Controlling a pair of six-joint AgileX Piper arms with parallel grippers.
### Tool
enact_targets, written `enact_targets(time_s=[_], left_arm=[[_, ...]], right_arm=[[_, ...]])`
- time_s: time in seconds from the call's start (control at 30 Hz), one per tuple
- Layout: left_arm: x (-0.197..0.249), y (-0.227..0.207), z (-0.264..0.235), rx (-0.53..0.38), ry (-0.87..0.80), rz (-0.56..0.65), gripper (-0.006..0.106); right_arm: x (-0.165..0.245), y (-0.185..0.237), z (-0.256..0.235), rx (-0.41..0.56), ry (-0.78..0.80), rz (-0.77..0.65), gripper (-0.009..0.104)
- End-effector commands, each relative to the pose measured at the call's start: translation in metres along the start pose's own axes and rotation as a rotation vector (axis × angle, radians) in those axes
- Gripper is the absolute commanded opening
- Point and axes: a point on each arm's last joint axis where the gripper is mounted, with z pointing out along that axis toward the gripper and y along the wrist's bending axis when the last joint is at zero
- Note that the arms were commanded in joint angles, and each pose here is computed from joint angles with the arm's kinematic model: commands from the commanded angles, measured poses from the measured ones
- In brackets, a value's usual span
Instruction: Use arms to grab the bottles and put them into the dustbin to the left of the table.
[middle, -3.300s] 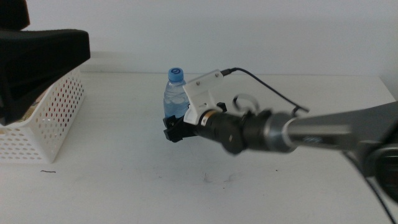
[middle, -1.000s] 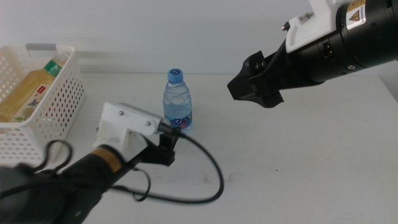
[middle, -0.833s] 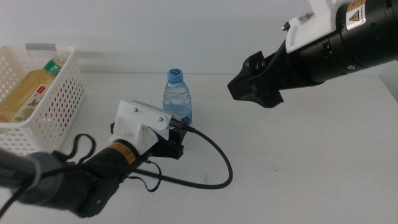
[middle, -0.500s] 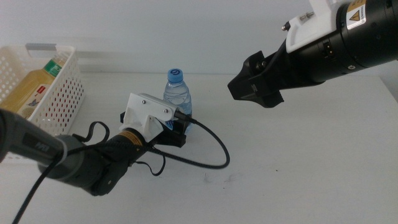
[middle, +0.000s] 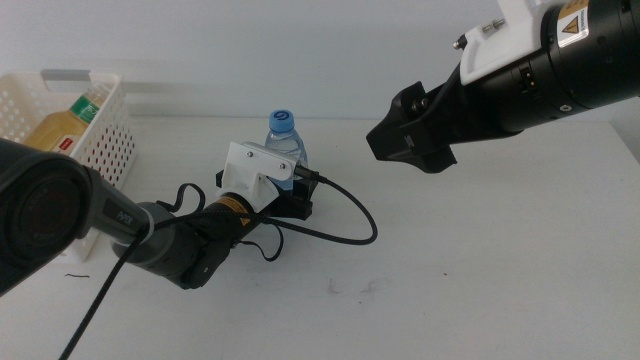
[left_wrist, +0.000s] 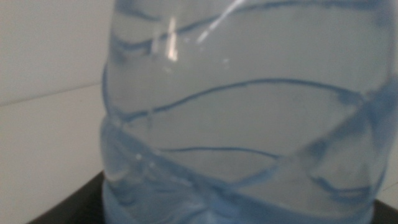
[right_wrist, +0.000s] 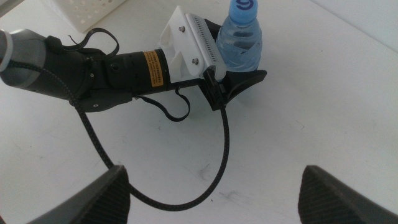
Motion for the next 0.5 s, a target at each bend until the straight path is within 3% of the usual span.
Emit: enact_targets(time_s=[0.0,0.1,0.27,0.3,0.37,0.47], left_arm=[[-0.005,0.004,0.002,-0.025,-0.025,-0.037,0.088],[-0.024,0.002,-0.012,-0.047,0.061,-0.028,0.064],[-0.087,-0.005,-0.077,-0.160,0.433,-0.113,0.005],[-0.096,-0.006,-0.091,-0.192,0.508,-0.133,-0.002],[-0.122,-0.008,-0.124,-0.237,0.562,-0.182,-0.002],[-0.163,-0.005,-0.162,-0.266,0.525,-0.157,-0.002]], right_arm=[[-0.001,-0.002,-0.002,0.007,-0.012,-0.001,0.072],[-0.001,-0.002,-0.002,0.007,-0.012,-0.001,0.072],[-0.001,-0.002,-0.002,0.007,-0.012,-0.001,0.072],[-0.001,-0.002,-0.002,0.007,-0.014,-0.001,0.072],[-0.001,-0.002,-0.002,0.007,-0.014,-0.001,0.072],[-0.001,-0.002,-0.002,0.007,-0.014,-0.001,0.072]])
